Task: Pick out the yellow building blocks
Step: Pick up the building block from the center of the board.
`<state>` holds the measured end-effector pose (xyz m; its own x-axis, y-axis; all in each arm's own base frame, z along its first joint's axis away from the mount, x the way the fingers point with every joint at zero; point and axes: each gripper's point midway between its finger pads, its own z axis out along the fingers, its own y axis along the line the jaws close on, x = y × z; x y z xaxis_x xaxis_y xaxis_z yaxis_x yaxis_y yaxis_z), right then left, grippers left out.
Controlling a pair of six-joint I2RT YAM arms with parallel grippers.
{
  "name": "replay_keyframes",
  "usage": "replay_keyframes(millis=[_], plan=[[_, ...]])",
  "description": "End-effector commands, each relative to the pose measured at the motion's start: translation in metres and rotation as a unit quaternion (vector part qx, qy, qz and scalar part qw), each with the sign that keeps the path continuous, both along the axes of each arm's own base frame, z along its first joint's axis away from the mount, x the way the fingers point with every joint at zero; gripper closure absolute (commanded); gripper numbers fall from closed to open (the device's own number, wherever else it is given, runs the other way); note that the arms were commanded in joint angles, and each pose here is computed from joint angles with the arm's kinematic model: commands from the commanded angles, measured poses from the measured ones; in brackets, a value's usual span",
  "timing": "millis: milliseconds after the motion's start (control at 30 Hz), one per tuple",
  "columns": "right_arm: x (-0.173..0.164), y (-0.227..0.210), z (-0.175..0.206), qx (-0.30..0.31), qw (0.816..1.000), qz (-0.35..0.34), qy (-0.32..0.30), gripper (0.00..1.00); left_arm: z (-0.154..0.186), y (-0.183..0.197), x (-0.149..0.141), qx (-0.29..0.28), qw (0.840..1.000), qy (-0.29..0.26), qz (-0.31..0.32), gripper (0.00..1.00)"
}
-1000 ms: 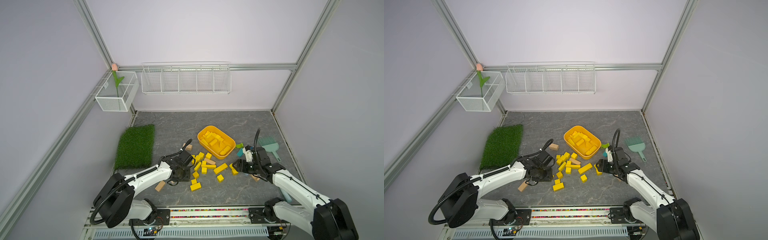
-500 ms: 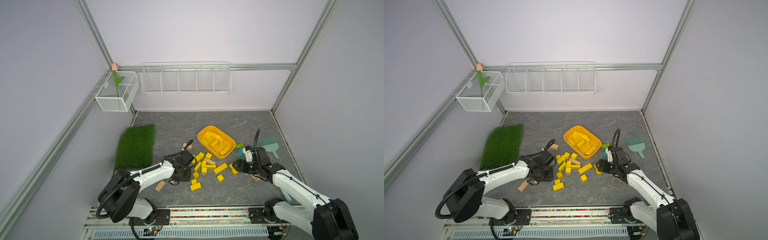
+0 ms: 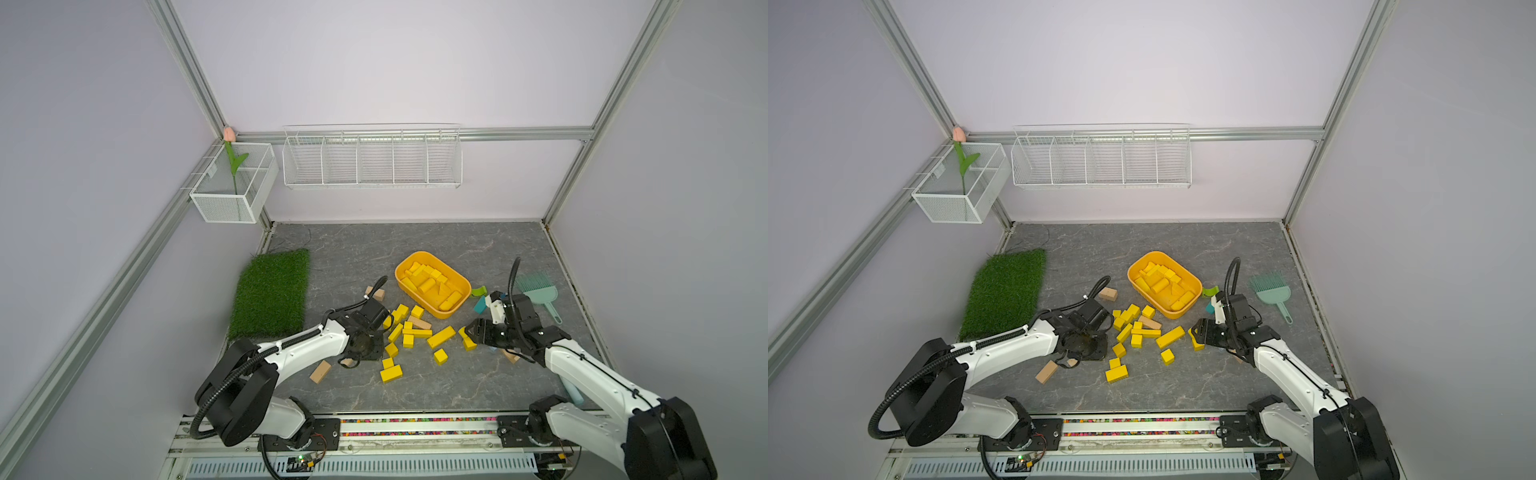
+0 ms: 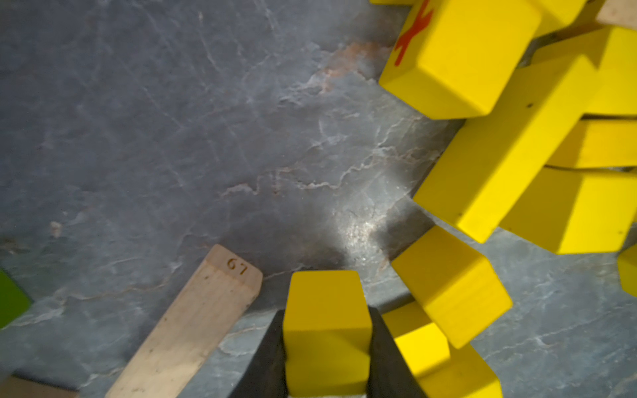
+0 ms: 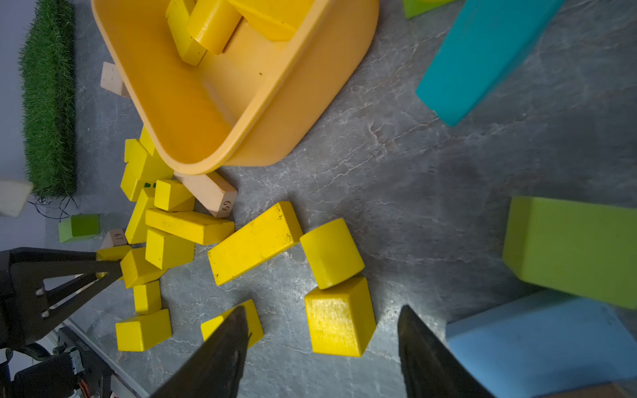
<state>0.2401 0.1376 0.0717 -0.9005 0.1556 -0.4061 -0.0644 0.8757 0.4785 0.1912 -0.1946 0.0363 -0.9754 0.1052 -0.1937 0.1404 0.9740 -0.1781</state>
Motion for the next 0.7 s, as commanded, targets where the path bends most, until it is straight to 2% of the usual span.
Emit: replay_keyframes(millis=[0, 300, 667], plan=[[-0.001, -0.002, -0.002, 0.0, 1.0, -0.004, 0.005, 0.3, 0.014, -0.004, 0.007, -0.009, 1.0, -0.02, 0.002, 0.74], [0.0, 0.0, 0.0, 0.004, 1.0, -0.002, 0.0, 0.3, 0.047, -0.015, 0.022, -0.036, 0.998, -0.059, -0.001, 0.74], [0.0, 0.001, 0.001, 0.006, 1.0, 0.001, -0.001, 0.3, 0.078, -0.053, 0.057, -0.054, 0.995, -0.083, -0.028, 0.74]])
